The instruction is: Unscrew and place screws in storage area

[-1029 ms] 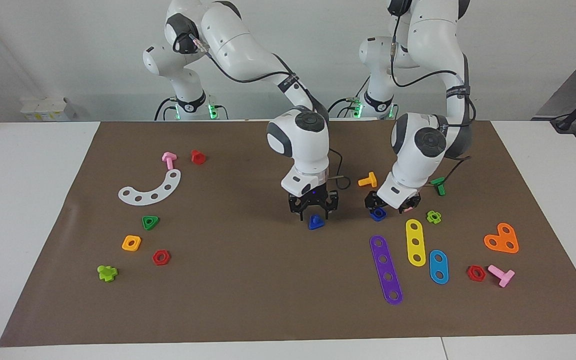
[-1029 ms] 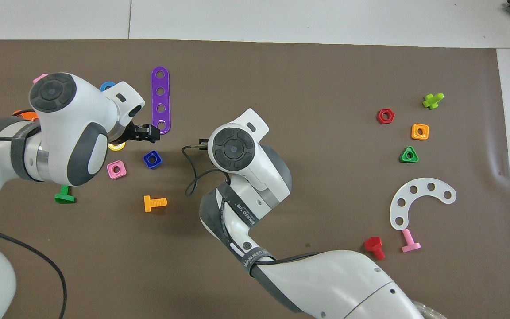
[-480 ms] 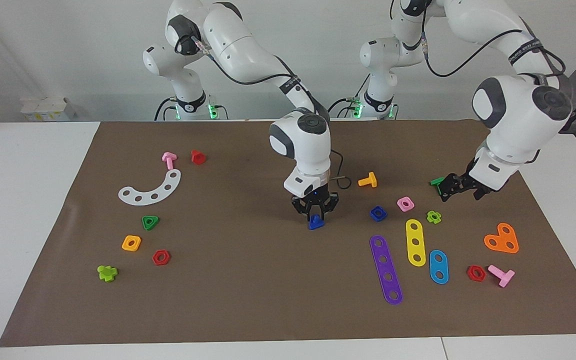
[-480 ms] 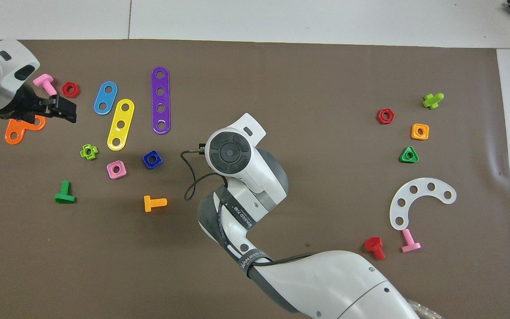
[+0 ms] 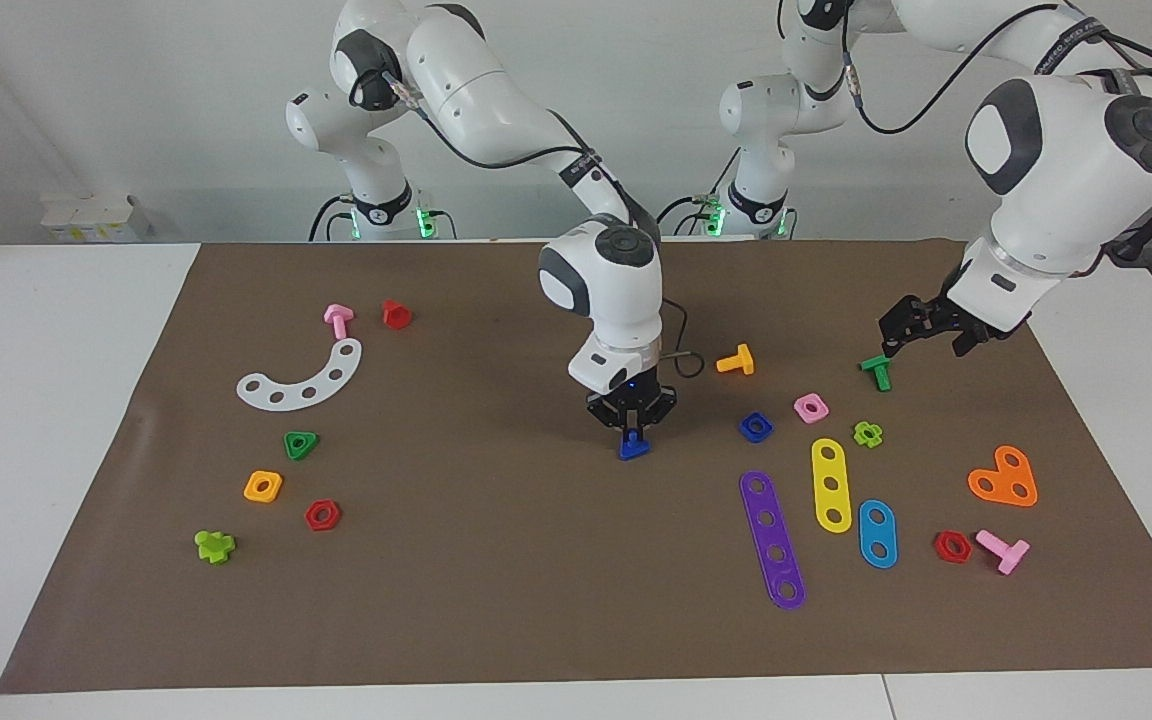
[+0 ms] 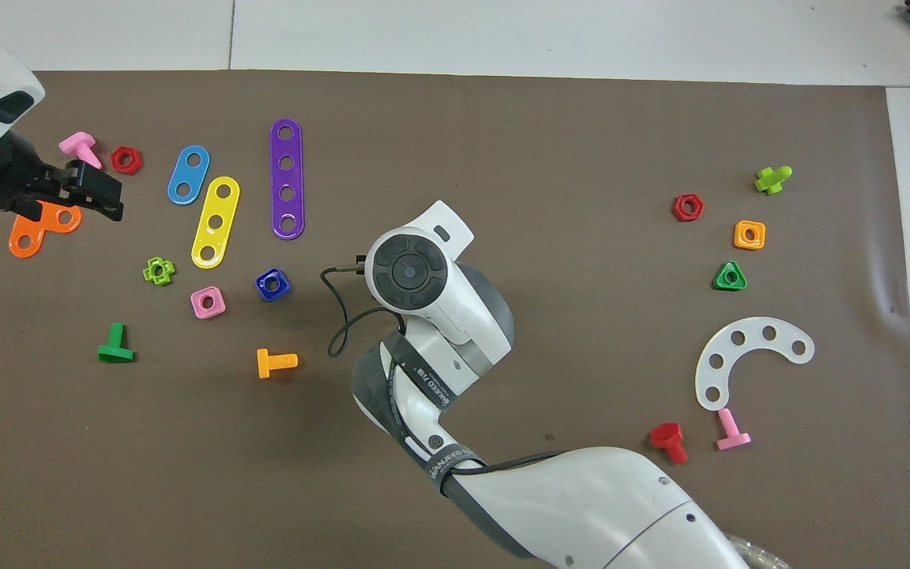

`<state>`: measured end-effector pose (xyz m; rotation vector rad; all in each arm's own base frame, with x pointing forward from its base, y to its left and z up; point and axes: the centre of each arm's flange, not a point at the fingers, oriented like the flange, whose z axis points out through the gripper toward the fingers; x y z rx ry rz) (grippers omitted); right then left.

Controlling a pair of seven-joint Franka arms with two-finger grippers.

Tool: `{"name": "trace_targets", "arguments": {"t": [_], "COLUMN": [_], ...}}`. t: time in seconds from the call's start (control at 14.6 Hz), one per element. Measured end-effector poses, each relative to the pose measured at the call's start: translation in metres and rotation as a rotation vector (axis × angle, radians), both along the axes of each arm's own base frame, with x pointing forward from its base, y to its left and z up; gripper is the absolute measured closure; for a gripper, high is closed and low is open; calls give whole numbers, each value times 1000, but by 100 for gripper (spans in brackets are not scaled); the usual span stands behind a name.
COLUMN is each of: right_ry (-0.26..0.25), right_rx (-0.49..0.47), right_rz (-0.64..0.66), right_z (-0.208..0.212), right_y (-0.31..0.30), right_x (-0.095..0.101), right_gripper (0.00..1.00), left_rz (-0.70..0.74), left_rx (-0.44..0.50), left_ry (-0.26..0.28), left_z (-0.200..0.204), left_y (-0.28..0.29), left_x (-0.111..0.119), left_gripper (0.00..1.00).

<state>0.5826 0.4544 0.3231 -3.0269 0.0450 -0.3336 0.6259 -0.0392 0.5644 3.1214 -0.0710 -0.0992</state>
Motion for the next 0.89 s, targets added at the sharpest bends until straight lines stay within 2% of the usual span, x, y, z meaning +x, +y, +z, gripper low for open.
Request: {"name": "trace_targets", "arguments": {"t": [0.14, 0.27, 0.41, 0.48, 0.69, 0.89], "right_ry": [-13, -27, -27, -16, 32, 76], "right_rx": [3, -2, -36, -57, -106, -132], "right_rz": [-16, -33, -1, 20, 73, 107], "right_z": [10, 41, 75, 84, 79, 54], "right_y": [-9, -49, -135, -181, -290, -348], "right_x": [7, 26, 46, 49, 44, 37], "right_gripper": [81, 81, 81, 81, 81, 81], "left_rz": [0, -4, -3, -2, 1, 5], "left_rx": [2, 5, 6, 7, 8, 8], "left_ry": [-22, -29, -25, -22, -14, -15], "left_z": [18, 27, 27, 26, 22, 21], "left_y": [-13, -21, -21, -20, -18, -16], "left_x": [-9, -18, -21, -21, -21, -20], "left_gripper": [0, 0, 0, 0, 0, 0]}}
